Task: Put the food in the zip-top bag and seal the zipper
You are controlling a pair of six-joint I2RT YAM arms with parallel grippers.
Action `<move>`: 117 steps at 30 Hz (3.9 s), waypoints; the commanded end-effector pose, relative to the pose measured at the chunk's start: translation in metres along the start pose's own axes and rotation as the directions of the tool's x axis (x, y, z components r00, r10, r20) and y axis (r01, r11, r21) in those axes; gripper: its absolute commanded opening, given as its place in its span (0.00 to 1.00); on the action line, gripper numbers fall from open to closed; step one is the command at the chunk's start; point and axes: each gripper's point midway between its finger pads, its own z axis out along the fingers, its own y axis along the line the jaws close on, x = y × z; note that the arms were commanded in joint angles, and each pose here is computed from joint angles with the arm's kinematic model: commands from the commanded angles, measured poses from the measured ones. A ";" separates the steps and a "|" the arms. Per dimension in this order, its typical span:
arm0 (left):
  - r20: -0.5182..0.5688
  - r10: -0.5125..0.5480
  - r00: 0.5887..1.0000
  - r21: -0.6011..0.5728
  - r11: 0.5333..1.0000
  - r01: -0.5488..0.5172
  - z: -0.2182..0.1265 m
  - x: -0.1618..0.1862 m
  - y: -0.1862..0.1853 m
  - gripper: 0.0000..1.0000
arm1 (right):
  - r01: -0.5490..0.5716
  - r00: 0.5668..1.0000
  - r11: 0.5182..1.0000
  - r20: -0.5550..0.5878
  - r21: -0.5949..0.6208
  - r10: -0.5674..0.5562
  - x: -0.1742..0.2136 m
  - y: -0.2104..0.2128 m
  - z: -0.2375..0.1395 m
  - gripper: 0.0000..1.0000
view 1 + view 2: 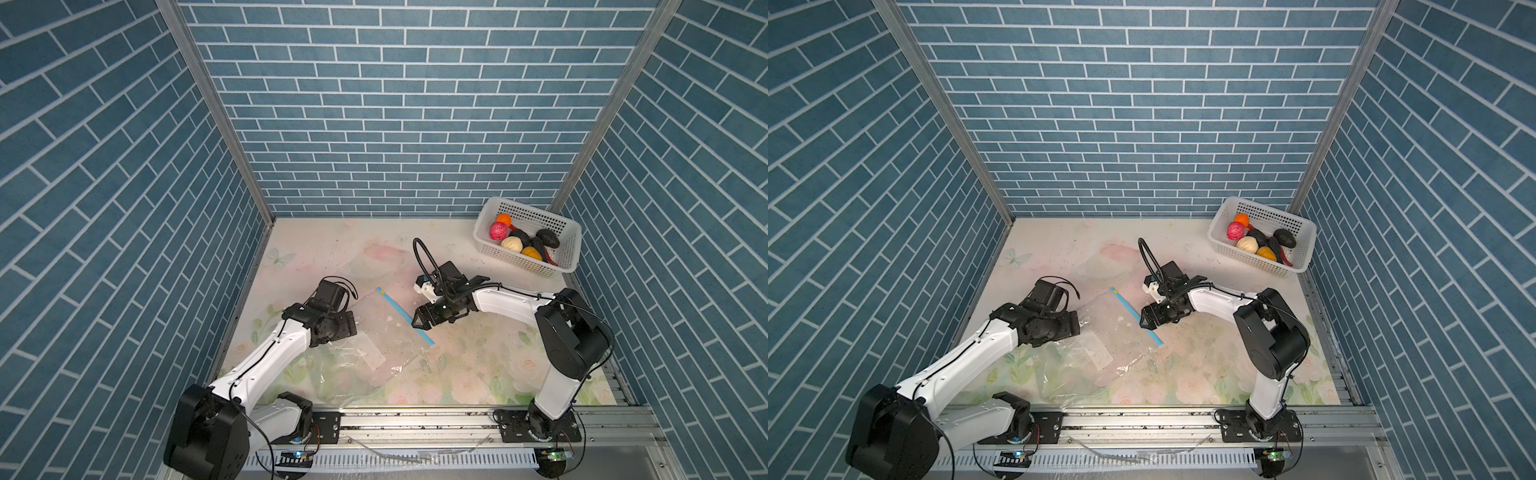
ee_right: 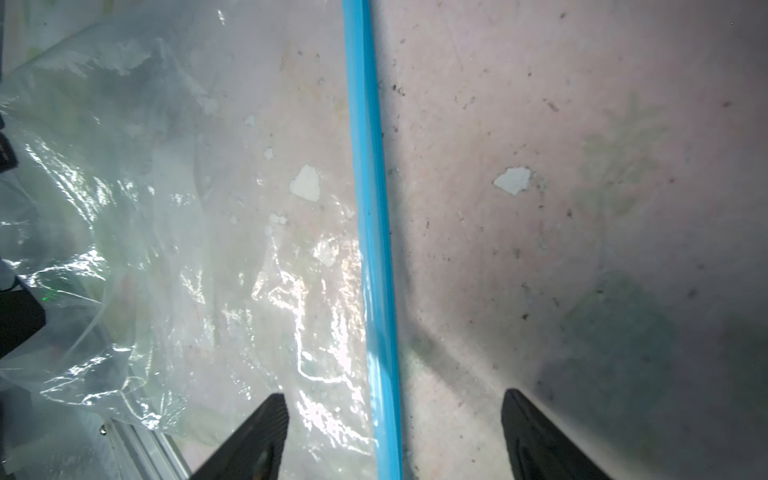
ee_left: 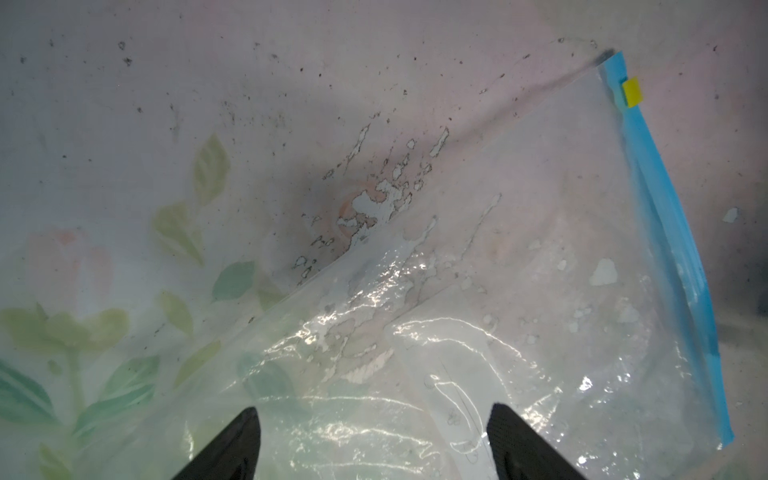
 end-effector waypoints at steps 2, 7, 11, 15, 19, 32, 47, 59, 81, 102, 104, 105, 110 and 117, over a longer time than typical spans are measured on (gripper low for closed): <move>0.020 0.001 1.000 0.022 1.000 -0.001 0.005 -0.007 -0.006 0.87 | -0.013 0.999 0.998 0.029 -0.068 0.015 -0.017 0.013 0.005 0.78; 0.022 -0.006 1.000 0.029 1.000 0.005 0.016 -0.010 -0.009 0.84 | -0.012 1.000 0.997 0.020 -0.082 0.014 -0.021 0.012 0.012 0.76; 0.001 -0.020 1.000 0.045 0.999 0.020 0.030 -0.003 -0.009 0.82 | -0.014 1.000 0.995 0.027 -0.095 0.017 -0.023 0.011 0.019 0.72; -0.017 -0.018 1.000 0.047 0.999 0.019 0.039 0.000 -0.010 0.81 | -0.033 0.999 0.990 0.029 -0.134 0.037 -0.027 0.015 0.026 0.65; -0.039 -0.014 0.999 0.058 0.998 0.017 0.045 0.005 -0.012 0.78 | -0.054 0.998 0.986 0.021 -0.156 0.058 -0.025 0.015 0.033 0.59; -0.047 0.014 0.999 0.055 0.998 -0.012 0.049 0.006 -0.012 0.78 | -0.059 0.998 0.981 0.006 -0.186 0.062 -0.022 0.019 0.035 0.25; -0.028 0.016 0.999 0.150 0.989 -0.011 0.032 -0.014 -0.040 0.79 | 0.062 0.979 0.976 0.202 -0.211 -0.018 -0.035 0.027 0.018 0.02; 0.000 0.017 1.000 0.299 0.954 -0.016 -0.009 -0.049 -0.106 0.80 | 0.245 0.861 0.967 0.475 -0.071 -0.183 -0.056 0.034 -0.007 0.00; -0.223 0.058 0.973 0.264 0.964 0.003 0.012 -0.049 -0.158 0.77 | 0.459 0.656 0.856 0.558 0.238 -0.508 -0.058 0.051 -0.007 0.00; -0.306 0.112 0.946 0.207 0.977 -0.049 0.031 -0.047 -0.168 0.56 | 0.463 0.638 0.846 0.564 0.264 -0.525 -0.060 0.051 0.000 0.00; -0.300 0.115 0.947 0.210 0.976 -0.052 0.029 -0.048 -0.169 0.53 | 0.462 0.638 0.846 0.564 0.265 -0.525 -0.060 0.051 0.000 0.00; -0.300 0.121 0.946 0.216 0.975 -0.056 0.029 -0.048 -0.171 0.52 | 0.462 0.636 0.846 0.566 0.266 -0.525 -0.060 0.051 0.000 0.00; -0.302 0.145 0.942 0.237 0.969 -0.073 0.028 -0.047 -0.177 0.39 | 0.463 0.637 0.845 0.563 0.267 -0.526 -0.060 0.052 0.002 0.00; -0.306 0.157 0.939 0.241 0.967 -0.083 0.029 -0.045 -0.180 0.30 | 0.462 0.635 0.845 0.564 0.271 -0.528 -0.059 0.052 0.002 0.00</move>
